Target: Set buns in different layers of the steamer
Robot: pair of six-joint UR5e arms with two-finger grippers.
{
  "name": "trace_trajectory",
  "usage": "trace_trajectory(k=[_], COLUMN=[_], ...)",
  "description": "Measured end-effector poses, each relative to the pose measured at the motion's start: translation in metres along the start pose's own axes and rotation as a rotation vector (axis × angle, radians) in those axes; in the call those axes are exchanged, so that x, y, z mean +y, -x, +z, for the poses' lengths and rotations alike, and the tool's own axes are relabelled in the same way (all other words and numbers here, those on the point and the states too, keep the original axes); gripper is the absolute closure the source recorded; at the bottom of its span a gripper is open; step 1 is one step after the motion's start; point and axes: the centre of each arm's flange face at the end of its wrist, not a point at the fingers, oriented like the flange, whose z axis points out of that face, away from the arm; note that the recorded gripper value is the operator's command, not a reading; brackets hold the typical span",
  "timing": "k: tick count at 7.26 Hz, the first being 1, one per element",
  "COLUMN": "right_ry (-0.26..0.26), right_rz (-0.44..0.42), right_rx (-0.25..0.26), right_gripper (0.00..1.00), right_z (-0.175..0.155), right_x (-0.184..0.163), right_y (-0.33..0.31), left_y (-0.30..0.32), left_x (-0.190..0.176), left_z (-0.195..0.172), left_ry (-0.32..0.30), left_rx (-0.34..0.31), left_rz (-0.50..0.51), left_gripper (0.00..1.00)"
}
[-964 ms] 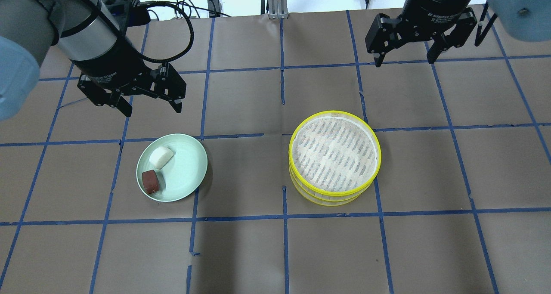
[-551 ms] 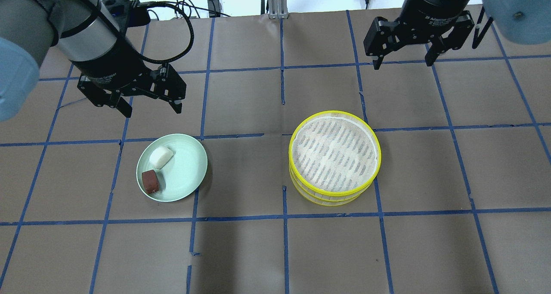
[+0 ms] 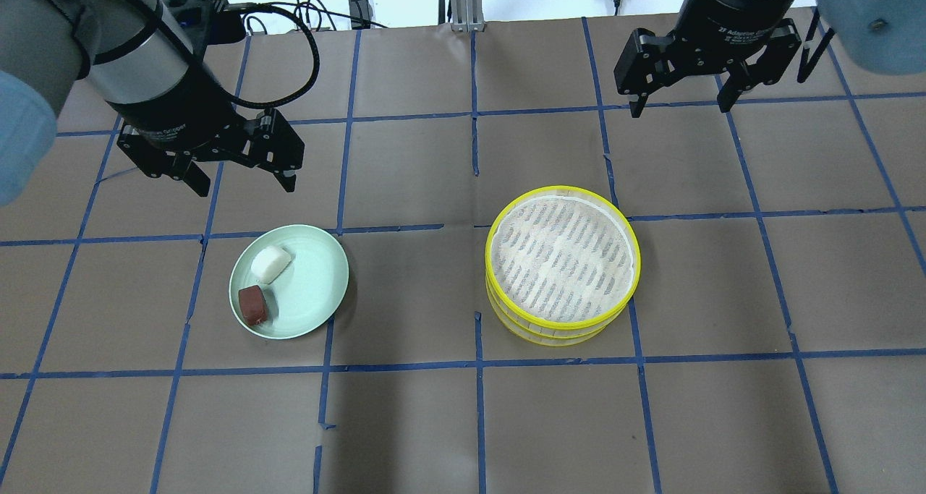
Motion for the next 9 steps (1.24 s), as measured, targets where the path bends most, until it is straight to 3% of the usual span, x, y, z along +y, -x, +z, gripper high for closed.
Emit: trace_trajectory(k=[5,9], right_ry=[0.000,0.000], right_rz=[0.002,0.003], right_rx=[0.001,0.002], right_gripper=[0.00,0.00], right_z=[0.000,0.000], right_x=[0.000,0.000], right_y=[-0.001,-0.002], left_y=[0.001,0.004], left_x=[0.000,0.001], left_z=[-0.018,-0.014], left_ry=[-0.067,-0.061], left_rx=[-0.047,-0.076], left_rz=[0.006,0.002], left_gripper=[0.00,0.00])
